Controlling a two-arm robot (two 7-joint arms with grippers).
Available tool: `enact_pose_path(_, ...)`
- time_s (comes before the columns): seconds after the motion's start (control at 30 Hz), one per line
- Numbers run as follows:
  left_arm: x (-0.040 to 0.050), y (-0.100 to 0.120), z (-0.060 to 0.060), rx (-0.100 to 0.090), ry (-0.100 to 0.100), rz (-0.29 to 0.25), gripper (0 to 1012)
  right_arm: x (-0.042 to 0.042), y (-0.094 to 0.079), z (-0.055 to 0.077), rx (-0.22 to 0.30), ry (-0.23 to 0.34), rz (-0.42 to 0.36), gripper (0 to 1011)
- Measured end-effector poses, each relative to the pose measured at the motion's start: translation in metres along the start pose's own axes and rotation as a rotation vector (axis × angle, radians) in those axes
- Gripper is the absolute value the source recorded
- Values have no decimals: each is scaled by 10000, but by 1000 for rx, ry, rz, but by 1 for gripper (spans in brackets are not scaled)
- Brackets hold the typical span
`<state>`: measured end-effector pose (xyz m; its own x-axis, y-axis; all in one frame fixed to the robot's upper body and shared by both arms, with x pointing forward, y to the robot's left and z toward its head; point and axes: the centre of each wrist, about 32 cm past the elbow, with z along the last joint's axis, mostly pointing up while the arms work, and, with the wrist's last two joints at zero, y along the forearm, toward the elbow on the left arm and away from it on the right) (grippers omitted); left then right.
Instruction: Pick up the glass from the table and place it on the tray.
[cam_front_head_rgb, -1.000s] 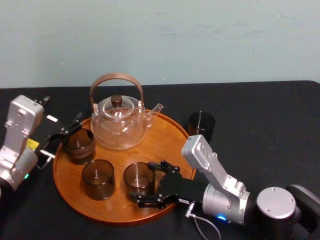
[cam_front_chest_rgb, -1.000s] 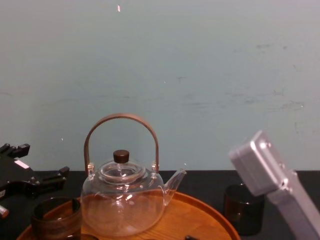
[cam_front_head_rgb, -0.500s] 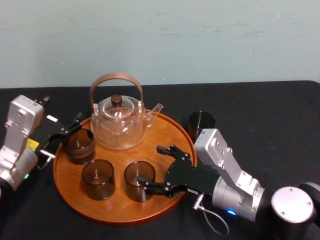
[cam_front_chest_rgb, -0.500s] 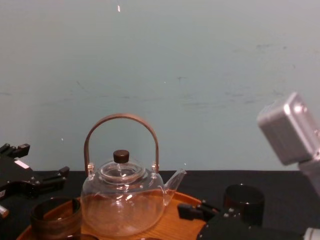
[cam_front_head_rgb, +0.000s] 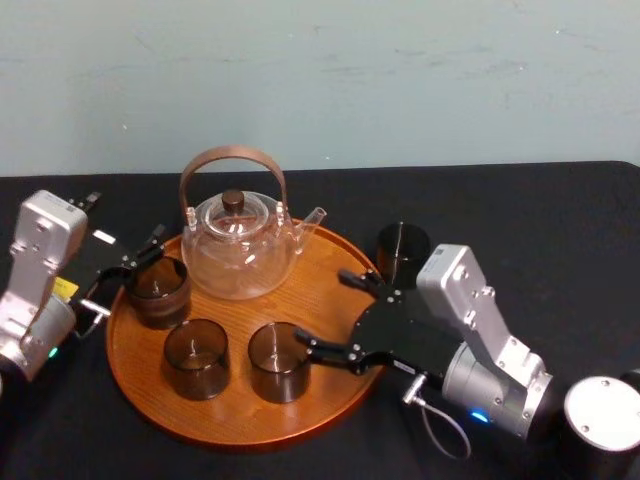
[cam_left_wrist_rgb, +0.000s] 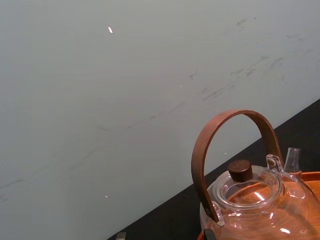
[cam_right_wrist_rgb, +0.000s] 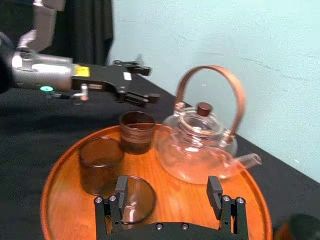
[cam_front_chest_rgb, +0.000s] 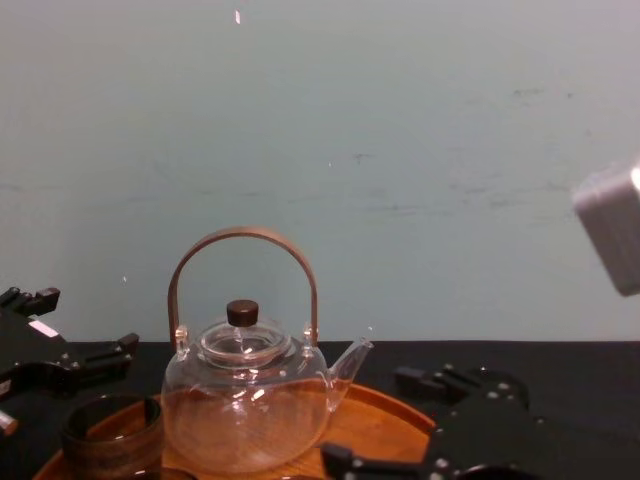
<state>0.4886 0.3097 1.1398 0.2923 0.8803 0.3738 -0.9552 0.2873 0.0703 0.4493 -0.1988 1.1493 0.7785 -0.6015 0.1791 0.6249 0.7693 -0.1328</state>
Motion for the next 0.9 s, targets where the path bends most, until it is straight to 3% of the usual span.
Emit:
enact_pose_path(0.6, 0, 0, 0, 0, 0, 0, 1001, 150, -257, -75, -28, 73, -239, 1002)
enact_pose_path(0.67, 0, 0, 0, 0, 0, 0, 1001, 169, -336, -97, -35, 79, -258, 1002)
enact_pose_path(0.77, 0, 0, 0, 0, 0, 0, 1001, 265, -624, -179, -65, 88, -310, 1002)
enact_pose_path(0.9, 0, 0, 0, 0, 0, 0, 1002, 360, -781, -233, -82, 100, -349, 1002)
